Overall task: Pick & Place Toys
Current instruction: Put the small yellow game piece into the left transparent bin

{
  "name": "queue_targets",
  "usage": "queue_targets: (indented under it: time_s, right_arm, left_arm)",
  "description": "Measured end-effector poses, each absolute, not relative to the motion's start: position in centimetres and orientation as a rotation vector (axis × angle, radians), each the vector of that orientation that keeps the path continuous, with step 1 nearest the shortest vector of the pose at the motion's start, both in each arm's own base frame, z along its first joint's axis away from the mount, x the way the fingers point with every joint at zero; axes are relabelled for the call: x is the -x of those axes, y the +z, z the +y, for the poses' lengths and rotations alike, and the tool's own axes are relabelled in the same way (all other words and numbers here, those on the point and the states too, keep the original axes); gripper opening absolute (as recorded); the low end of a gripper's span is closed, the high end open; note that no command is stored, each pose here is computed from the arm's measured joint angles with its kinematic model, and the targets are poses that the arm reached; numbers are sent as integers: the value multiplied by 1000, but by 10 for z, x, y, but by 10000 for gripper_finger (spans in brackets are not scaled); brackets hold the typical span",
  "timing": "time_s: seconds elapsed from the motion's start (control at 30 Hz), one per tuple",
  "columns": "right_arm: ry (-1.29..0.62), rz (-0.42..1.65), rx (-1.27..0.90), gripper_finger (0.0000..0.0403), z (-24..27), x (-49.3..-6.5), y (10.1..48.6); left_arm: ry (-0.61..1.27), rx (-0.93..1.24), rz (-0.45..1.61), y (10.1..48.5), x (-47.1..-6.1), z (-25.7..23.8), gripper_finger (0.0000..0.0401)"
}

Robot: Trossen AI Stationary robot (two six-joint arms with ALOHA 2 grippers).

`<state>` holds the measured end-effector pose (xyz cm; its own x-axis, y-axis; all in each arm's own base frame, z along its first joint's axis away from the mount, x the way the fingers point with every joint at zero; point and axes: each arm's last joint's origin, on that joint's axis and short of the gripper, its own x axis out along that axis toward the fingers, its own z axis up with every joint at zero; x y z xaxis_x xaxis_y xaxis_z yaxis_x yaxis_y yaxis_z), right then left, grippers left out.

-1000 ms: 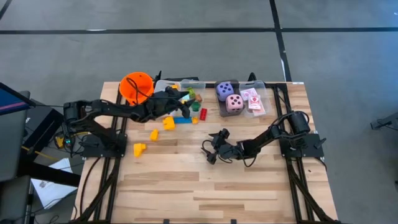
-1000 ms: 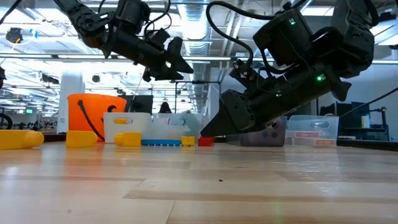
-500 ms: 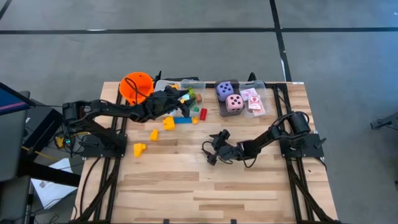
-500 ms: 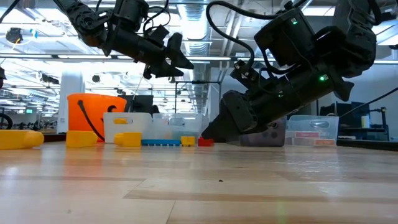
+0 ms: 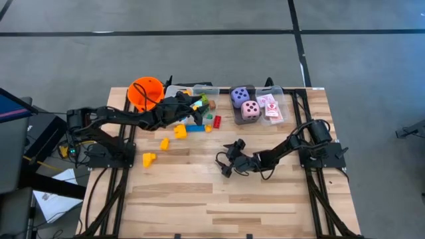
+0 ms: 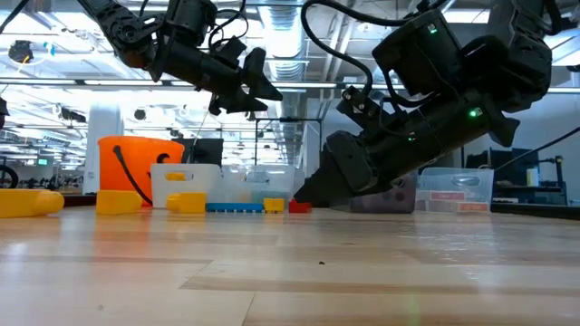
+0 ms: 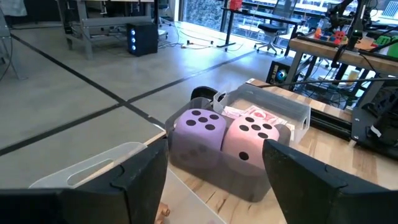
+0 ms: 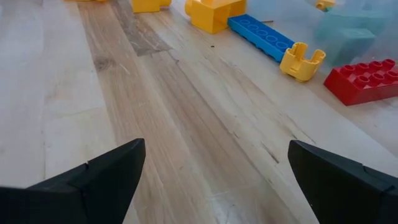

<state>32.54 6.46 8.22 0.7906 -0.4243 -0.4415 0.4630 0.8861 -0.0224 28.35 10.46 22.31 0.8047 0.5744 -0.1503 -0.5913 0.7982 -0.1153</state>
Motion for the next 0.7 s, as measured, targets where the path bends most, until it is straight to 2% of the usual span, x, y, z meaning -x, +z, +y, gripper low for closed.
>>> queue_targets:
  time_s: [0.43,0.6,0.7]
  right_arm:
    - [-470,436,-136,388,71,-325,83]
    - [-360,417,-43,388,79,-325,98]
    - [-352,422,42,388,82,-320,116]
  left_arm:
    - [626,165,102,224,-284,105,251]
    - [598,215,66,225,-285,102,255]
    - [508,223,98,223,-286,100,254]
